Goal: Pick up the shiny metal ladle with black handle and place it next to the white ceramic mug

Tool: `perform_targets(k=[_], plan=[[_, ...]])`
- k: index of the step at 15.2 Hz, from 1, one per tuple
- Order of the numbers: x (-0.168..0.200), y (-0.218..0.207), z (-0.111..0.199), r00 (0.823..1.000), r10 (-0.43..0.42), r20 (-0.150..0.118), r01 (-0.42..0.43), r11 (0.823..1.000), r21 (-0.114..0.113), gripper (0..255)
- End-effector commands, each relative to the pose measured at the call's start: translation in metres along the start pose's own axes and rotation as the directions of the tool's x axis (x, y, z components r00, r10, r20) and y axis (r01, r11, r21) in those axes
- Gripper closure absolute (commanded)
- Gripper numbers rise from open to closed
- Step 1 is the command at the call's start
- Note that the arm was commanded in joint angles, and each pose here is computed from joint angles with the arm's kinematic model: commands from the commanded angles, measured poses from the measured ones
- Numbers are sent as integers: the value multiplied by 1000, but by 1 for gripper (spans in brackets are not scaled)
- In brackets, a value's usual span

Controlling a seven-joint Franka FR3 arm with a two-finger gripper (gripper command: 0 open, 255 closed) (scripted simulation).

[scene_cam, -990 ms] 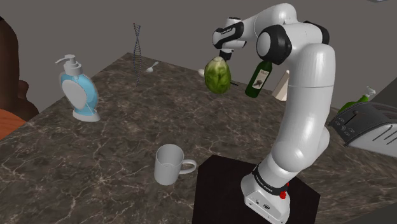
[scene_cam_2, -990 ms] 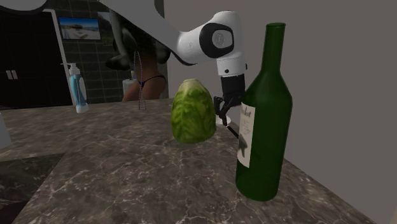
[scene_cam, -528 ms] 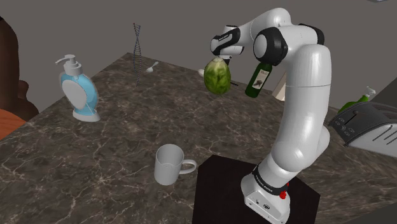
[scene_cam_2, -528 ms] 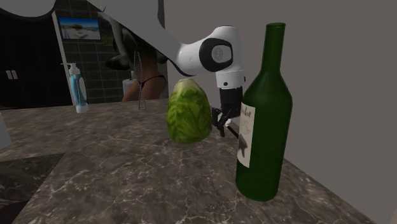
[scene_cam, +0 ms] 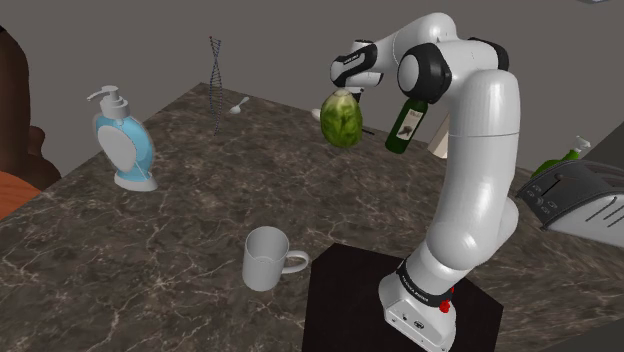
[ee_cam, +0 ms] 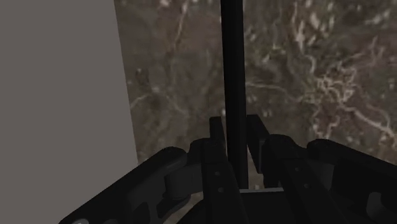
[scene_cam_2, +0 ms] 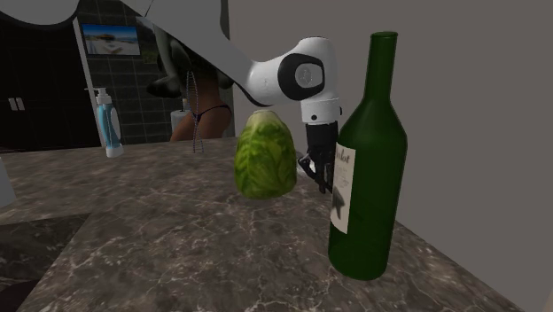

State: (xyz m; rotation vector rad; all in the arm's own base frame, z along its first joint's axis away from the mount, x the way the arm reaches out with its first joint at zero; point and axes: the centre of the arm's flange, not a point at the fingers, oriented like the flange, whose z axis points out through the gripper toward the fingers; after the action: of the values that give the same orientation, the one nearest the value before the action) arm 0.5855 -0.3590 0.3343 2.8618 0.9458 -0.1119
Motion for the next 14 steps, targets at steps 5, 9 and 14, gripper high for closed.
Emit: perform_targets(k=[5,9,14], plan=[[0,0,1,1000,0,1,0,1000,0,255],[-2,1,-9,1000,1,1,-1,1000,0,255],[-4,4,-35,1000,0,1,0,1000,0,255]])
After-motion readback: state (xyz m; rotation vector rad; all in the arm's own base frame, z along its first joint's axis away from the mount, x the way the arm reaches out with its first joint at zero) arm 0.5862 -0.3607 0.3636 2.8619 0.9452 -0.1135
